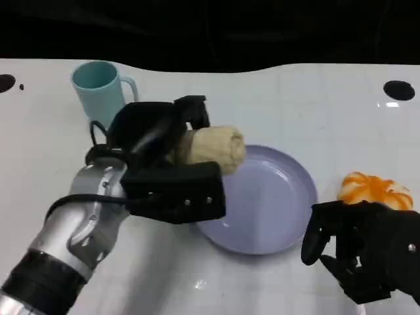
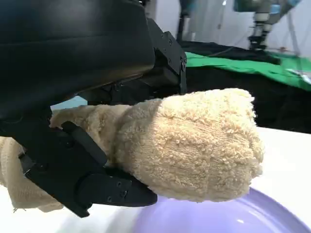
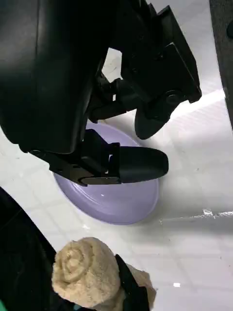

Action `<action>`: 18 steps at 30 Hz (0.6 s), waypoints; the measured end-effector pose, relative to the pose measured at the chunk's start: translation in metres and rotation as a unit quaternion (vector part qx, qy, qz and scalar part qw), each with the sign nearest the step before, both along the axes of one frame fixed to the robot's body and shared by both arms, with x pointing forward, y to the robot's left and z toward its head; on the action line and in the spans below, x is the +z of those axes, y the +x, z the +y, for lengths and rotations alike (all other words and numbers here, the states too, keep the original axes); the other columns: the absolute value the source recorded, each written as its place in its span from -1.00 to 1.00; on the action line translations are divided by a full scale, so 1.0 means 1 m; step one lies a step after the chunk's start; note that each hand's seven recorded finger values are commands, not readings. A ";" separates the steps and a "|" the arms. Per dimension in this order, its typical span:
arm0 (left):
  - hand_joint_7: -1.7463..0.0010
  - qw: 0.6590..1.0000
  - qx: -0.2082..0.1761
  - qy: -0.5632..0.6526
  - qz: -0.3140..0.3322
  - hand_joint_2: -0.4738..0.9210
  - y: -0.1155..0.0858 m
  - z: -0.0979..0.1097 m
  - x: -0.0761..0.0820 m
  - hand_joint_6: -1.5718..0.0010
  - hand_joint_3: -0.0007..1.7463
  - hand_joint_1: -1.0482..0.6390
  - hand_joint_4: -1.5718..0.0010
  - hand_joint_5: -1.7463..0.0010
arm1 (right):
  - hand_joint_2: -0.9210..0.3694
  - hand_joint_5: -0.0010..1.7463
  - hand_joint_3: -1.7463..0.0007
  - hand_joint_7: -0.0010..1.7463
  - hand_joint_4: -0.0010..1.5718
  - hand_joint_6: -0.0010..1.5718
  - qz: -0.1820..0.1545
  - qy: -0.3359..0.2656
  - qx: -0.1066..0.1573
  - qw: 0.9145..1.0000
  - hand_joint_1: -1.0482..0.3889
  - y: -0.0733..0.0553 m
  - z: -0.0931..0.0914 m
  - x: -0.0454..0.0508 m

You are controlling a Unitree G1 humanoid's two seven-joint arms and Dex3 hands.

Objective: Grasp the towel on the left side of the plate with the left hand and place it into the plate.

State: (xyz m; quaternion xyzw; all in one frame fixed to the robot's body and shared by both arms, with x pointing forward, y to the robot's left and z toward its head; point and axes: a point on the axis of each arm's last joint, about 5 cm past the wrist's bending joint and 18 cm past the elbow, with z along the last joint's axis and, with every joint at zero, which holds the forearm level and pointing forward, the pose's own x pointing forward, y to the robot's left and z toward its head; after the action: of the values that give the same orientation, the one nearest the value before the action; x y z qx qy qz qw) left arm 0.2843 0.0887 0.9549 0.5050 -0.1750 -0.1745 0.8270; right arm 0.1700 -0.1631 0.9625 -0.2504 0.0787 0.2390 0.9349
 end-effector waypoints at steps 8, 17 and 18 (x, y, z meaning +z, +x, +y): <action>-1.00 0.999 -0.047 0.001 0.017 0.40 -0.011 -0.035 -0.005 0.20 0.00 0.01 -0.13 -1.00 | -0.51 1.00 -0.16 0.60 -0.09 -0.12 -0.006 -0.001 0.004 1.000 0.44 -0.003 0.002 0.0040; 0.61 0.994 -0.064 -0.001 0.087 0.92 -0.014 -0.052 -0.022 0.09 -0.72 -0.10 0.42 -0.49 | -0.49 1.00 -0.19 0.60 -0.08 -0.12 -0.005 -0.002 0.009 1.000 0.43 -0.004 0.004 0.0047; 0.75 0.993 -0.067 0.004 0.099 0.96 -0.014 -0.052 -0.022 0.14 -0.78 -0.15 0.49 -0.28 | -0.49 1.00 -0.19 0.60 -0.09 -0.12 -0.005 -0.003 0.009 1.000 0.43 -0.004 0.004 0.0047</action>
State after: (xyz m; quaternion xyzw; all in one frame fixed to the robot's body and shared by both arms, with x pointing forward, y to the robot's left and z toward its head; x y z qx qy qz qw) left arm 0.2707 0.0368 0.9324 0.4757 -0.1255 -0.2793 0.8246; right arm 0.1658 -0.1593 0.9672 -0.2550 0.0720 0.2461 0.9323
